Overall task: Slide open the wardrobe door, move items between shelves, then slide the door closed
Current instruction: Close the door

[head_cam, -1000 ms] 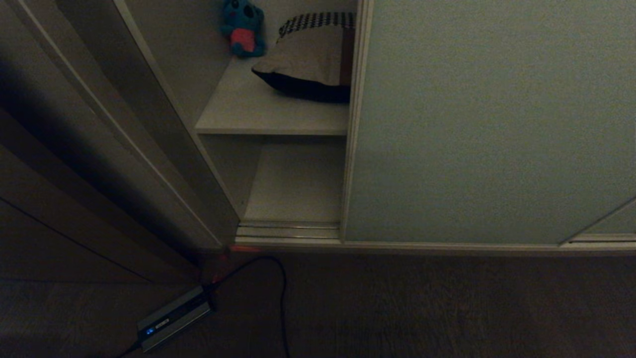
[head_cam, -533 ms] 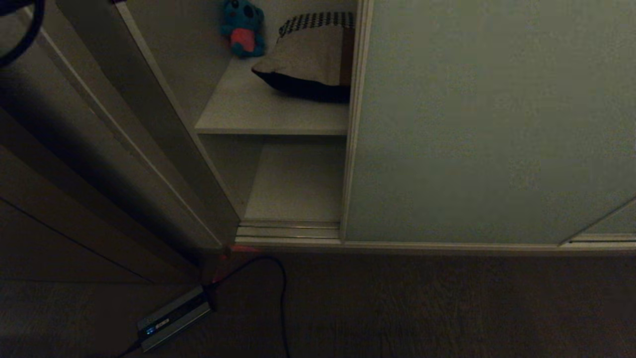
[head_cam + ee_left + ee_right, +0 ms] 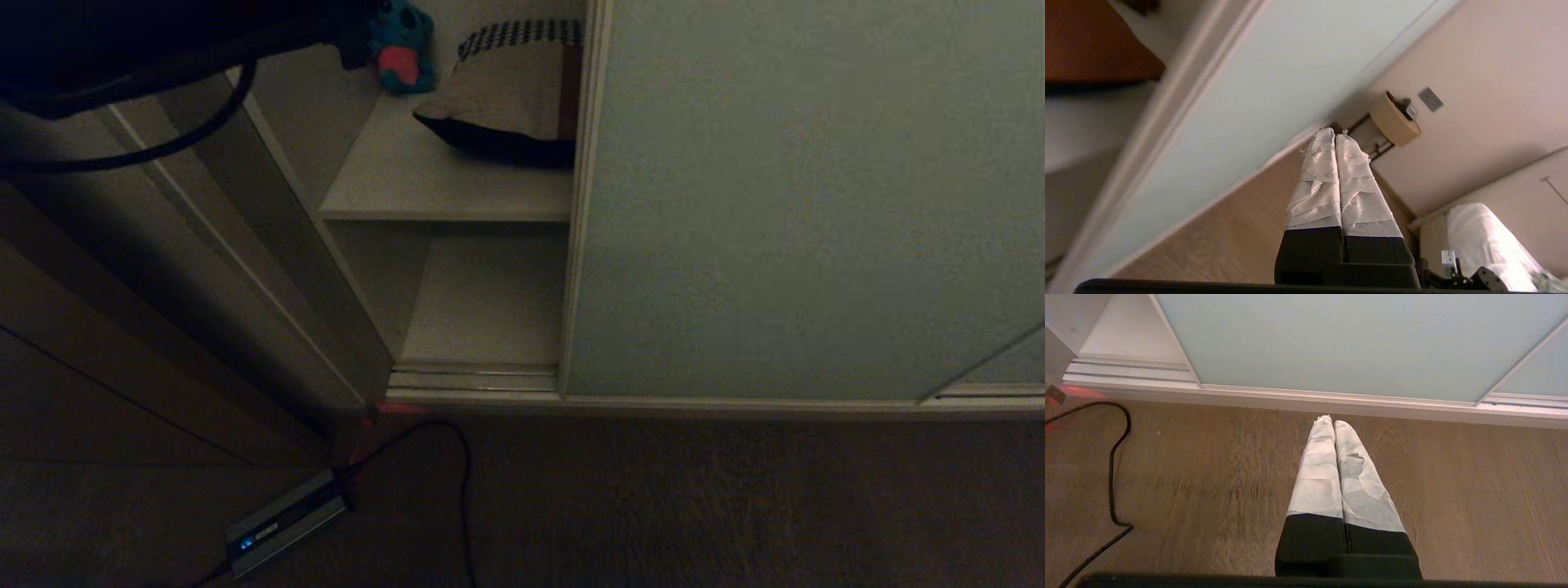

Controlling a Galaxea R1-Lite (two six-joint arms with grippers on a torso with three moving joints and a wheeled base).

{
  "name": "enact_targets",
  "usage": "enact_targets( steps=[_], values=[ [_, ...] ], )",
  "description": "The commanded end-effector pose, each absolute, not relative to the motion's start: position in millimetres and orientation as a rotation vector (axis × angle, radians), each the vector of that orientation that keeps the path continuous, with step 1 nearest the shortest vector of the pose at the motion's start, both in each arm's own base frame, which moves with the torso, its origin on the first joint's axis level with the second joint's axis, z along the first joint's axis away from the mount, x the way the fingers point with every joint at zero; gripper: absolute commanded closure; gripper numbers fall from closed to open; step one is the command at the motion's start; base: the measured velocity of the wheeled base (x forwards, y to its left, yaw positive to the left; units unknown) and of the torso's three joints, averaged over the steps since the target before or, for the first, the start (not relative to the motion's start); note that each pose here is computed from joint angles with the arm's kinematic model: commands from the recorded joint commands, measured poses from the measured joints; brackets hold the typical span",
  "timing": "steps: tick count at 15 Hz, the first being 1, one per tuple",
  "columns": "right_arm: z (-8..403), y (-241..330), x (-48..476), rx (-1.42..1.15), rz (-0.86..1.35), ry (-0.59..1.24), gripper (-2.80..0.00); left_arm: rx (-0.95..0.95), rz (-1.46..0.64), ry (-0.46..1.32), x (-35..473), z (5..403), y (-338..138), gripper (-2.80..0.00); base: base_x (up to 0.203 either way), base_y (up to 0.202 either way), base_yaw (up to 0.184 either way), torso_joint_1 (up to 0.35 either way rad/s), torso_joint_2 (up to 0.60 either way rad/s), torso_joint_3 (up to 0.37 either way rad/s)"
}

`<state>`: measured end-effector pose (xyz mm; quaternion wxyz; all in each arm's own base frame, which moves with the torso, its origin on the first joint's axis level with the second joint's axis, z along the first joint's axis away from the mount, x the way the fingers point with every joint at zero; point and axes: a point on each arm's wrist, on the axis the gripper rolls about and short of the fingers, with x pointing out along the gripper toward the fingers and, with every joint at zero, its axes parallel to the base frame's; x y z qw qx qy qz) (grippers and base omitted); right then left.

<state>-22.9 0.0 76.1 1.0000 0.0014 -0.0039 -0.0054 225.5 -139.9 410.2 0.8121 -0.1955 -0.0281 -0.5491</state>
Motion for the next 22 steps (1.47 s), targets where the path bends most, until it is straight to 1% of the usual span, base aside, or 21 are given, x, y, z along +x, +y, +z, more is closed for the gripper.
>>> enact_targets(
  steps=[1,5,8,15,19,22],
  values=[
    [75,0,-23,0.003,-0.011,-0.003,0.00,-0.423,-1.191,-0.008,243,395,-159,0.00,0.000,0.000,0.000,0.000,0.00,0.000],
    [75,0,-23,0.003,-0.011,-0.003,0.00,-0.439,-1.167,0.008,273,373,-188,0.00,0.000,0.000,0.000,0.000,0.00,0.000],
    [75,0,-23,0.003,-0.011,-0.003,0.00,-0.442,-1.169,0.029,287,359,-203,0.00,0.000,0.000,0.000,0.000,0.00,0.000],
    [75,0,-23,0.003,-0.011,-0.003,0.00,-0.482,-1.041,-0.009,322,328,-240,0.00,0.000,0.000,0.000,0.000,0.00,0.000],
    [75,0,-23,0.003,-0.011,-0.003,0.00,-0.506,-0.988,-0.046,328,324,-252,0.00,0.000,0.000,0.000,0.000,0.00,0.000],
    [75,0,-23,0.003,-0.011,-0.003,0.00,-0.534,-0.908,-0.091,334,323,-259,0.00,0.000,0.000,0.000,0.000,0.00,0.000]
  ],
)
